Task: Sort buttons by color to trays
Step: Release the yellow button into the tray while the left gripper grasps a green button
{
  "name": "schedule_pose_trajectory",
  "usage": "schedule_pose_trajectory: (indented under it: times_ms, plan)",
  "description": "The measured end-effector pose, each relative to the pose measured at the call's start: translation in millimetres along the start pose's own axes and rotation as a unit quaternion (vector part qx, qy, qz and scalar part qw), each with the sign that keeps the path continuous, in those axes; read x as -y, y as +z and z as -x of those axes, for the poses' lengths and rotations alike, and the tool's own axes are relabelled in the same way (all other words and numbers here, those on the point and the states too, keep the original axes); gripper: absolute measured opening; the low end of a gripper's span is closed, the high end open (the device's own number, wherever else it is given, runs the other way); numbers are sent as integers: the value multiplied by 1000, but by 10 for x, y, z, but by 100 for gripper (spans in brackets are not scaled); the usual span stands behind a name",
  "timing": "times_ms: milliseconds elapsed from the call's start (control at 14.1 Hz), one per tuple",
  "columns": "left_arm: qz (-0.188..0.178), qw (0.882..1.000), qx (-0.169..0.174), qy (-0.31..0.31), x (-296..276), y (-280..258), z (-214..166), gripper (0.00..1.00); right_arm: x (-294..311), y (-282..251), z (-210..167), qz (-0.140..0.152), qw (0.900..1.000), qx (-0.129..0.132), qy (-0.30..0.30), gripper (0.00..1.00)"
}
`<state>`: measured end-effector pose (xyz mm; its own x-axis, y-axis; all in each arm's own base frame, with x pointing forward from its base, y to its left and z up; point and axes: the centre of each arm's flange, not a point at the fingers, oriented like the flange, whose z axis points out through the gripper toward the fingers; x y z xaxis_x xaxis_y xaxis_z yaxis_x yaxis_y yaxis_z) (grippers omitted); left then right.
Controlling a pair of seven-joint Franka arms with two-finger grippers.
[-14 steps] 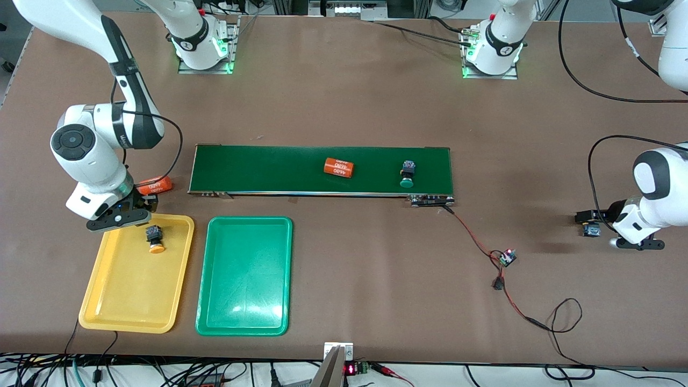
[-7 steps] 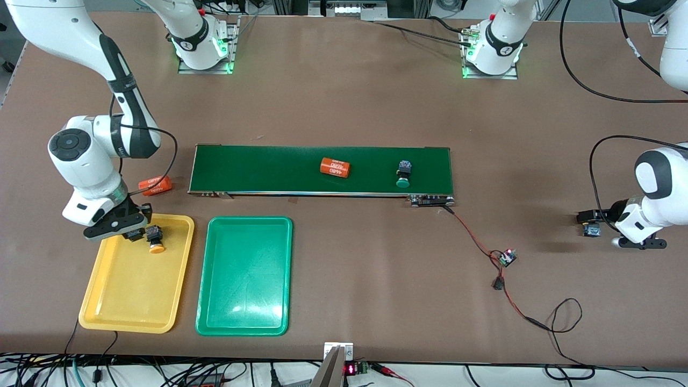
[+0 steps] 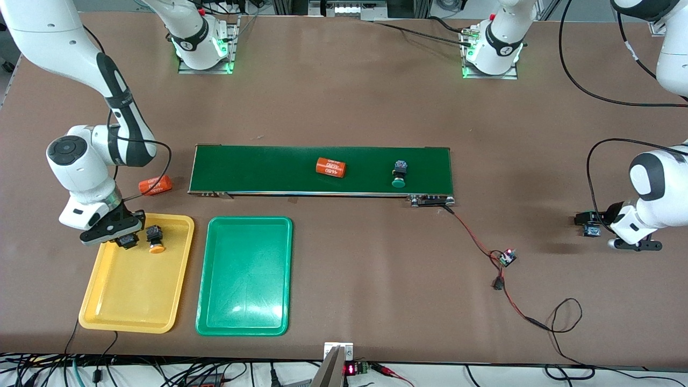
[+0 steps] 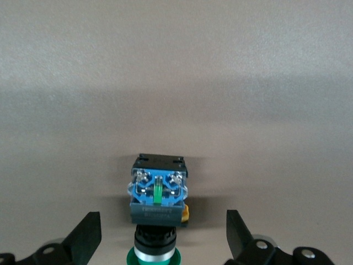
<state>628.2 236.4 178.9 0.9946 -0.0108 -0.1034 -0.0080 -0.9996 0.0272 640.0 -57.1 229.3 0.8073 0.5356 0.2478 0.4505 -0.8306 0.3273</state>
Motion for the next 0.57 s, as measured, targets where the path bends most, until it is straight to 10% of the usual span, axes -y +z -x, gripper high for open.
schedule_pose_trajectory:
  times_ms: [212, 566]
  plan:
    - [-1, 1000, -1, 1, -1, 21, -4, 88, 27, 93, -23, 0, 1000, -4, -3, 44]
    - [-9, 1000, 1, 12, -23, 29, -13, 41, 28, 85, -67, 1, 1000, -8, -5, 89]
